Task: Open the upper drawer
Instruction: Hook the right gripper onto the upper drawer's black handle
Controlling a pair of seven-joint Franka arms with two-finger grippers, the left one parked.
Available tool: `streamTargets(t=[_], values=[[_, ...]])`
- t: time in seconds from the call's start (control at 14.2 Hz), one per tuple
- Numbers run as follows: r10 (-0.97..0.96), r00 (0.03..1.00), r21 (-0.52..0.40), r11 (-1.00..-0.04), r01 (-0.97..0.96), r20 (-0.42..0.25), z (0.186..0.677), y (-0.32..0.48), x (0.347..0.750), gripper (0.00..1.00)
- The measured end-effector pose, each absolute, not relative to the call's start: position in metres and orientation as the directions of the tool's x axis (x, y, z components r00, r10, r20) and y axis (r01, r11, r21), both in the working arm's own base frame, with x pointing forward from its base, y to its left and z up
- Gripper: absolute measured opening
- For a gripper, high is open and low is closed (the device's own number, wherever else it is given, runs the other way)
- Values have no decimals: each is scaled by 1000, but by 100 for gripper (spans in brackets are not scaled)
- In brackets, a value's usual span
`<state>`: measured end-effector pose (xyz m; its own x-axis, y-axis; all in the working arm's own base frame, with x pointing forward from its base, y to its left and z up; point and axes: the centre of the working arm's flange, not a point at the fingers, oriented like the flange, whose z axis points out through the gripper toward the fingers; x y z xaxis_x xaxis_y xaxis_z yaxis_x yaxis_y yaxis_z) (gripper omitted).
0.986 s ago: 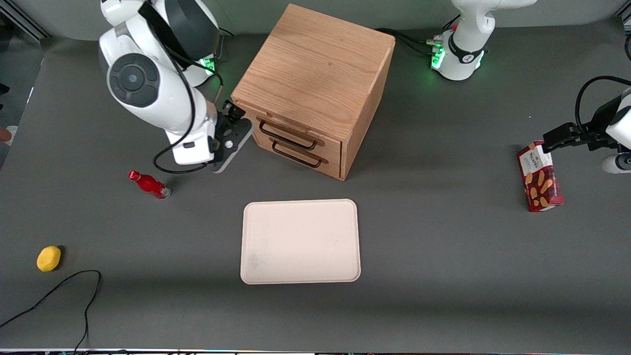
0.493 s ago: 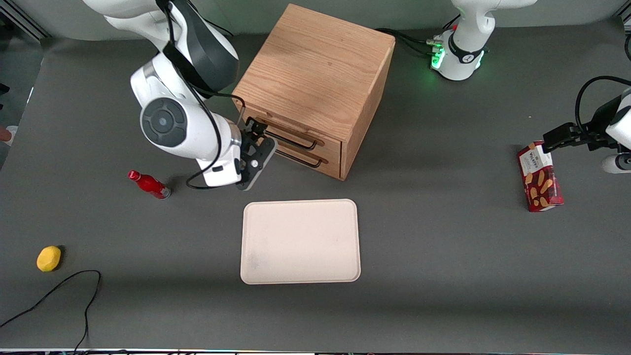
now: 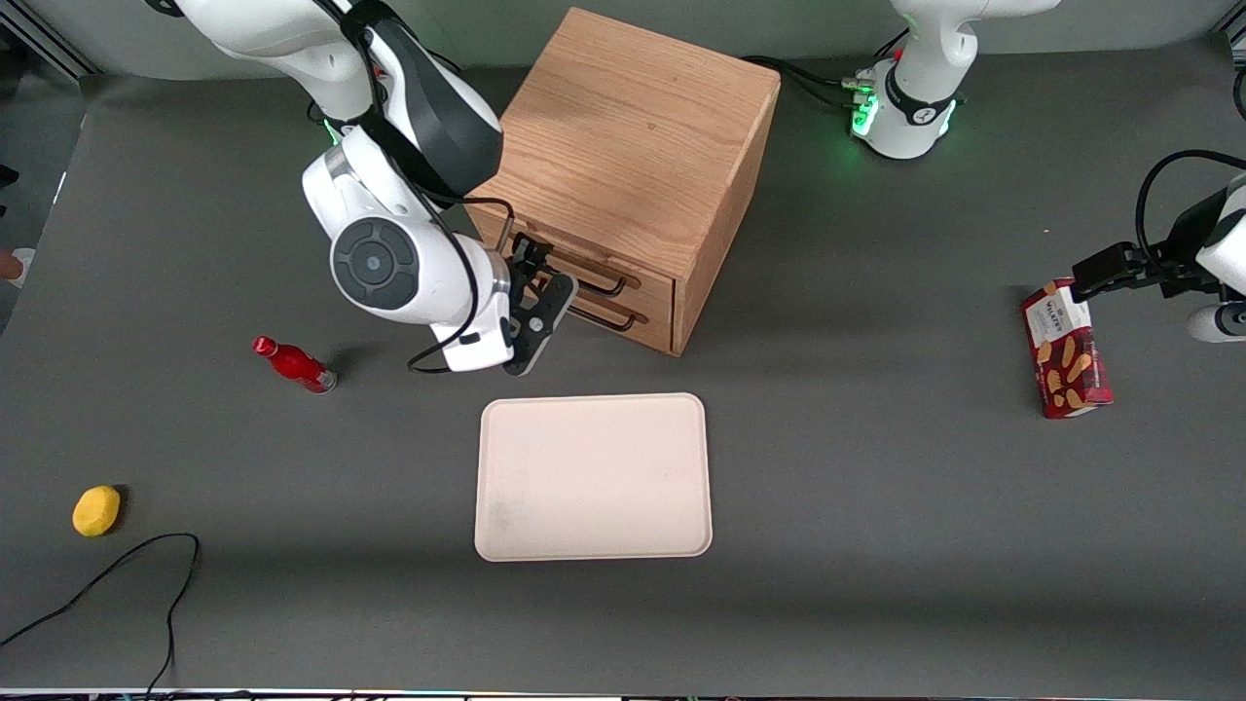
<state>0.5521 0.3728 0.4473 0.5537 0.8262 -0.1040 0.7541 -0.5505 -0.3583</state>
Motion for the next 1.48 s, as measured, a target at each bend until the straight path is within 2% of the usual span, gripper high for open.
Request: streamTargets(t=[0.85,1.48], values=[[846,509,-385,-528,757,-159,412,388,536,100],[846,514,-374,-526,764,-138,401,393,534,100]])
